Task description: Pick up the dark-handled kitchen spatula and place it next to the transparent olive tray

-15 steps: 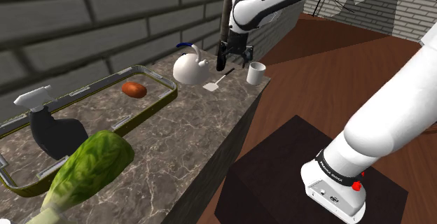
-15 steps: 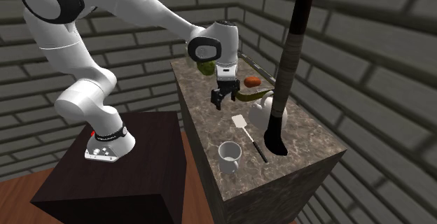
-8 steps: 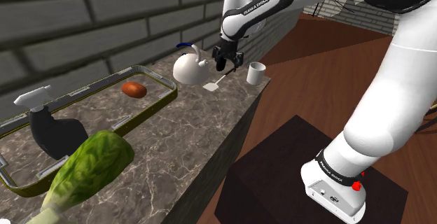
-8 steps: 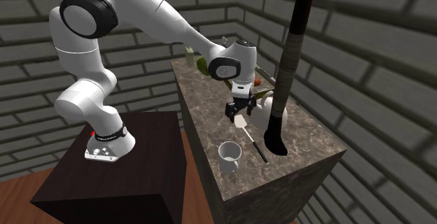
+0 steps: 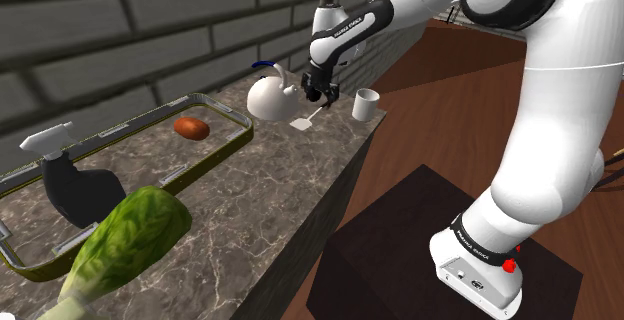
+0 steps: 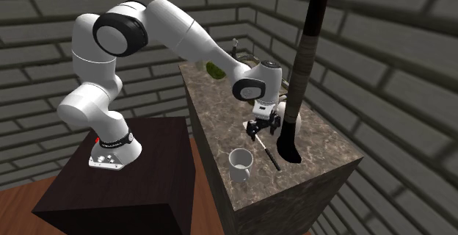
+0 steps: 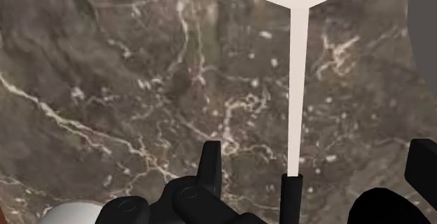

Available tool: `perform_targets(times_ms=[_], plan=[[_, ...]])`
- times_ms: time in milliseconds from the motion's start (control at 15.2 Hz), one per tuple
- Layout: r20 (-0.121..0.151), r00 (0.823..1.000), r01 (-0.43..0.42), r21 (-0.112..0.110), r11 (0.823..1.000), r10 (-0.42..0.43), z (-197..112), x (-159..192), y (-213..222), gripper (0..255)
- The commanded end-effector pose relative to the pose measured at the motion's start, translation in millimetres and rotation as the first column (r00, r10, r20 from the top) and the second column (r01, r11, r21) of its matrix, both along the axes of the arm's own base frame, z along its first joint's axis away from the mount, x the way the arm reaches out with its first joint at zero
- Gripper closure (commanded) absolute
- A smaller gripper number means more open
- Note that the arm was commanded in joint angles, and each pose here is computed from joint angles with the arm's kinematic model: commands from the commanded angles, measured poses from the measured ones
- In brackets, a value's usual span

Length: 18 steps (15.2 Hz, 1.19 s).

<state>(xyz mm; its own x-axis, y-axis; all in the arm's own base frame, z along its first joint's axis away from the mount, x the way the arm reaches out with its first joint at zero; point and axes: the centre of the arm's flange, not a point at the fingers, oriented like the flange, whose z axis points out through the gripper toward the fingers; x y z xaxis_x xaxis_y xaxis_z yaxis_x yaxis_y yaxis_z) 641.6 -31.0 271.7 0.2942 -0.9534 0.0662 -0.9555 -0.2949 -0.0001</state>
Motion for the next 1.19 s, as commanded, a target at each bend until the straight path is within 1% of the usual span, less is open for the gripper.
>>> perform_targets(times_ms=[0,198,726,792,1122], plan=[[0.0,1.0,0.003,0.0,1.0,-0.003,-10,0,-1,0],[0.0,1.0,0.003,0.0,1.0,-0.003,-29,1,-3,0],[0.0,1.0,0.003,0.0,1.0,-0.003,-29,1,-3,0],[0.0,1.0,0.003,0.0,1.0,-0.003,-29,1,-3,255],[0.0,1.0,0.003,0.0,1.0,-0.003,-29,1,-3,255]])
